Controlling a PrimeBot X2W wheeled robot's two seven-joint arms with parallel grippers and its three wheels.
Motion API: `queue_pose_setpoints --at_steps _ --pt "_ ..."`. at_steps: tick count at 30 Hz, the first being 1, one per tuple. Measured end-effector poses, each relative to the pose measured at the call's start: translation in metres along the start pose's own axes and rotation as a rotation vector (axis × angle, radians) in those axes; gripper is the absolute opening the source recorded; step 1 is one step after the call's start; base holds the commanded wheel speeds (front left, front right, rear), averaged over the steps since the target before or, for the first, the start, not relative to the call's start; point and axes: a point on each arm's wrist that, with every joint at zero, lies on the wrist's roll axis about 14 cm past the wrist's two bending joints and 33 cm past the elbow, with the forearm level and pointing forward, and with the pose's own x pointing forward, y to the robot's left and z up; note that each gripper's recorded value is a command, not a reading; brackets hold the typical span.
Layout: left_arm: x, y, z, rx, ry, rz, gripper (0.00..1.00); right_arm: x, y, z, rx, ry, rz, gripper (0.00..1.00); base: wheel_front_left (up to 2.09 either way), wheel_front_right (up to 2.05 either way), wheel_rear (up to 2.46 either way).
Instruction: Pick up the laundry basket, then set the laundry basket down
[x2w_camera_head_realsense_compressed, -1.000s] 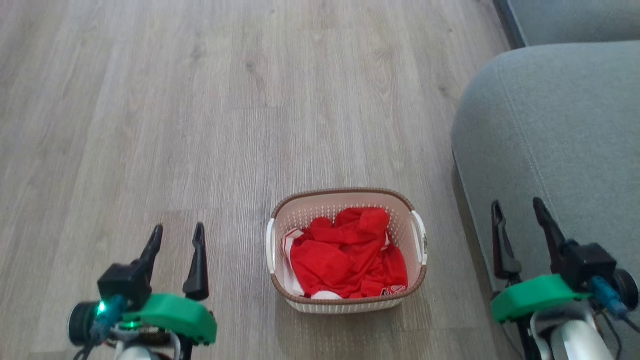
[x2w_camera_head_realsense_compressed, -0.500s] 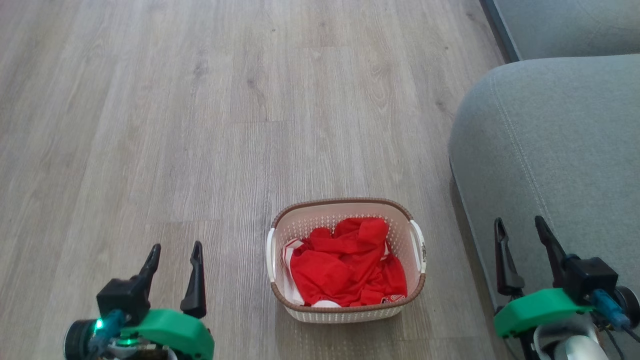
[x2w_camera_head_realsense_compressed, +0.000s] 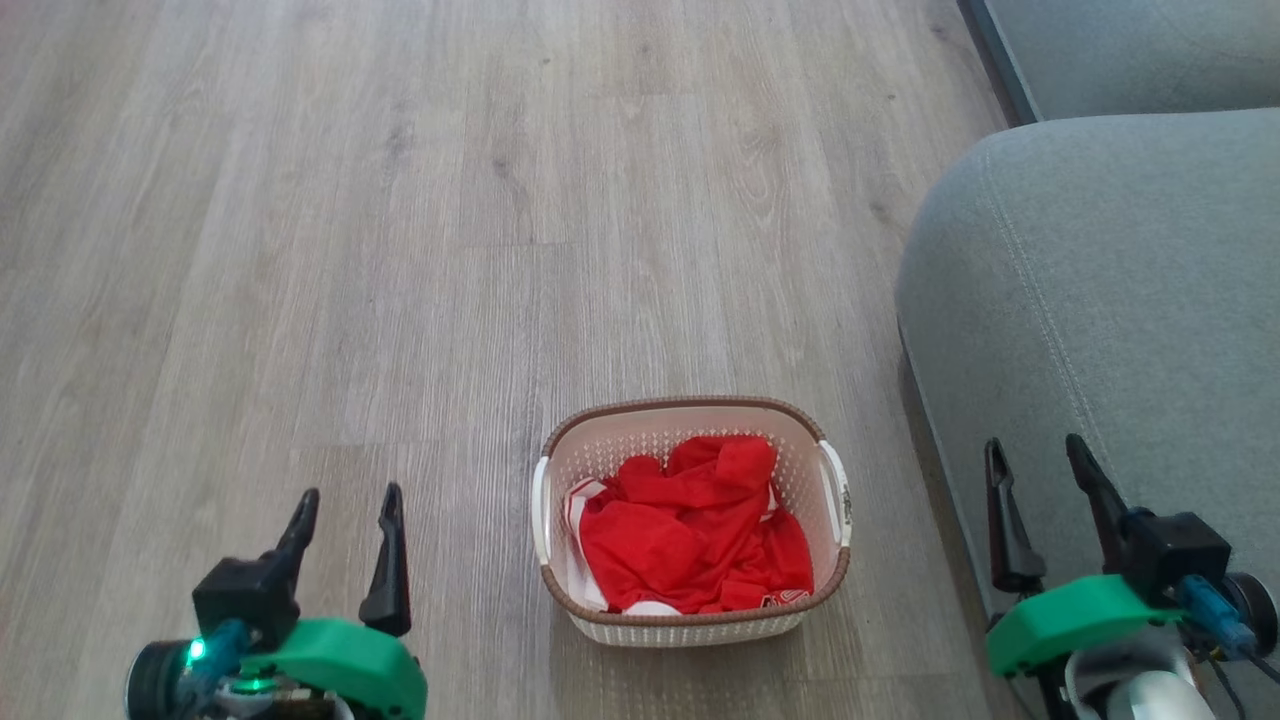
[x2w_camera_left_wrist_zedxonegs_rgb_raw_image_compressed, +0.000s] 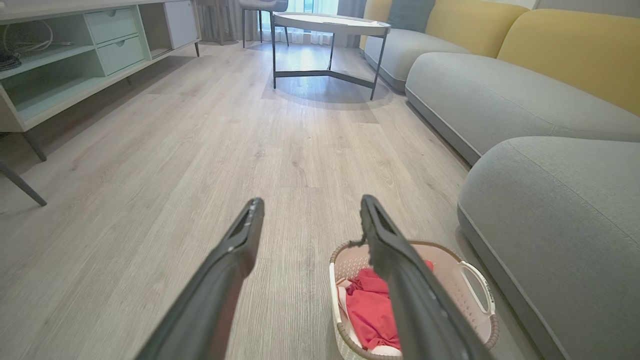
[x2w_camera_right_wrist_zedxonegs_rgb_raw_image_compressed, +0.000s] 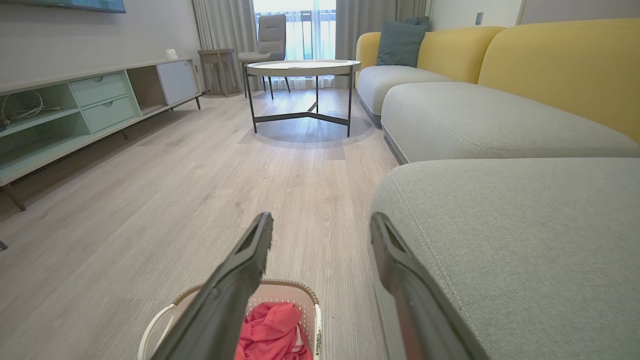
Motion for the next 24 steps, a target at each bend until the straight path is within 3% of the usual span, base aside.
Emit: queue_pose_setpoints --at_steps 9,10,15,24 --pt "0.000 0.005 0.000 0.008 0.002 0.017 1.00 0.001 0.001 -0.001 0.000 0.002 0.003 1.00 0.00 0.00 0.00" --pt "-0.001 0.005 -0.001 0.009 0.005 0.018 0.00 0.001 0.001 -0.002 0.001 0.005 0.004 0.00 0.00 0.00 0.00" --pt "-0.009 0.007 -0.025 -0.015 0.079 0.040 0.00 -0.009 0.000 -0.025 0.032 0.079 -0.008 0.00 0.00 0.00 0.00" --pt "-0.010 0.009 -0.035 -0.102 0.124 0.045 0.00 -0.011 -0.003 -0.028 0.129 0.088 -0.036 0.00 0.00 0.00 0.00"
